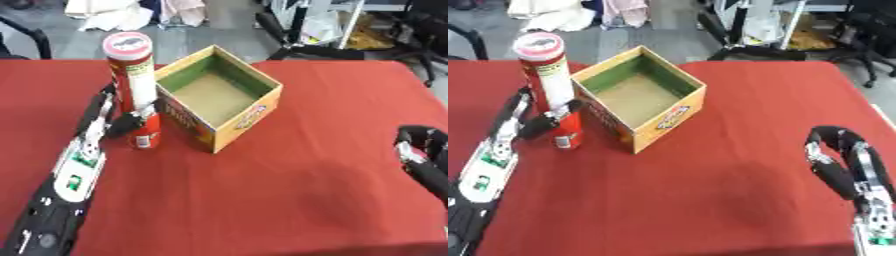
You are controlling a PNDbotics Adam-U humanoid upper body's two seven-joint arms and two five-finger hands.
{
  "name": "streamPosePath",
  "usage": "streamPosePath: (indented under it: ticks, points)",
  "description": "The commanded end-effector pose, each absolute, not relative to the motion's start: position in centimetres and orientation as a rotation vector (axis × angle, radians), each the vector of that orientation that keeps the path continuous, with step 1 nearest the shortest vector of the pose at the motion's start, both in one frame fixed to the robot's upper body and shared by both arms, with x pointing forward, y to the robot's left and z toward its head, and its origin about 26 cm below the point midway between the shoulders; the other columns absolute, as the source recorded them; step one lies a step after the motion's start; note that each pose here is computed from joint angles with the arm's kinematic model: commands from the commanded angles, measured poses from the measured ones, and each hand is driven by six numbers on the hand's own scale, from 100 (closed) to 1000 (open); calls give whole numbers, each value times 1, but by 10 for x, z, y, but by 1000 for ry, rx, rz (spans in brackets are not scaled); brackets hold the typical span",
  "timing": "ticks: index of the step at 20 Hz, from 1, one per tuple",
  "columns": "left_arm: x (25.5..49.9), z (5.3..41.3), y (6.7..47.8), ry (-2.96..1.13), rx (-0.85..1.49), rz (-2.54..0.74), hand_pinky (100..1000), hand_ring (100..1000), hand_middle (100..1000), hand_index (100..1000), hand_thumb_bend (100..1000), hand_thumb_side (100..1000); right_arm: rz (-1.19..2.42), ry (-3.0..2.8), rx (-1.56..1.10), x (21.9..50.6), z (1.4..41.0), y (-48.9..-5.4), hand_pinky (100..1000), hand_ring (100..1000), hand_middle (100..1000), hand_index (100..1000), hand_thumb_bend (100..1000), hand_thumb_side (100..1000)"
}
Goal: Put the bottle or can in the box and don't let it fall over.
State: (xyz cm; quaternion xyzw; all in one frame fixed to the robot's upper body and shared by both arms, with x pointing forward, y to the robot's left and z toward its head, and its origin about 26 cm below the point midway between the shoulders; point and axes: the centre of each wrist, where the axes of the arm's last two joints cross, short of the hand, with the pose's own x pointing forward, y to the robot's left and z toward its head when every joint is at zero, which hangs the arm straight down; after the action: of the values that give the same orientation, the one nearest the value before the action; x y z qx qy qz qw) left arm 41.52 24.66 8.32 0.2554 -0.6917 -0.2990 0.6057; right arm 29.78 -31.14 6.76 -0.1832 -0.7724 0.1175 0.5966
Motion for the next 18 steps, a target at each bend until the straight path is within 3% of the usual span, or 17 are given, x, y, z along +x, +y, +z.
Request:
streamPosePath:
  ticks: [1,7,10,11,12,18]
  points:
    - [419,90,244,-1617,585,-706,1000,955,861,817,466,601,279,-1810,-435,299,75,-314,893,789,740,683,100,402]
    - [419,84,247,-1606,519,-660,998,942,833,526,100,248,276,-1808,-434,298,74,-314,894,789,740,683,100,411]
    - [419,88,247,-1634,498,-619,989,928,818,486,100,158,274,-1806,-434,298,74,-315,893,789,740,683,100,415]
    - [420,91,247,-1649,492,-602,987,924,814,473,100,250,274,-1805,-434,298,74,-315,893,789,740,683,100,416]
    - [420,95,246,-1668,487,-585,987,924,812,468,100,140,274,-1805,-434,298,74,-315,893,789,740,683,100,416]
    - [430,137,238,-1798,446,-532,984,921,812,462,100,151,279,-1801,-427,298,72,-314,894,789,739,683,100,421]
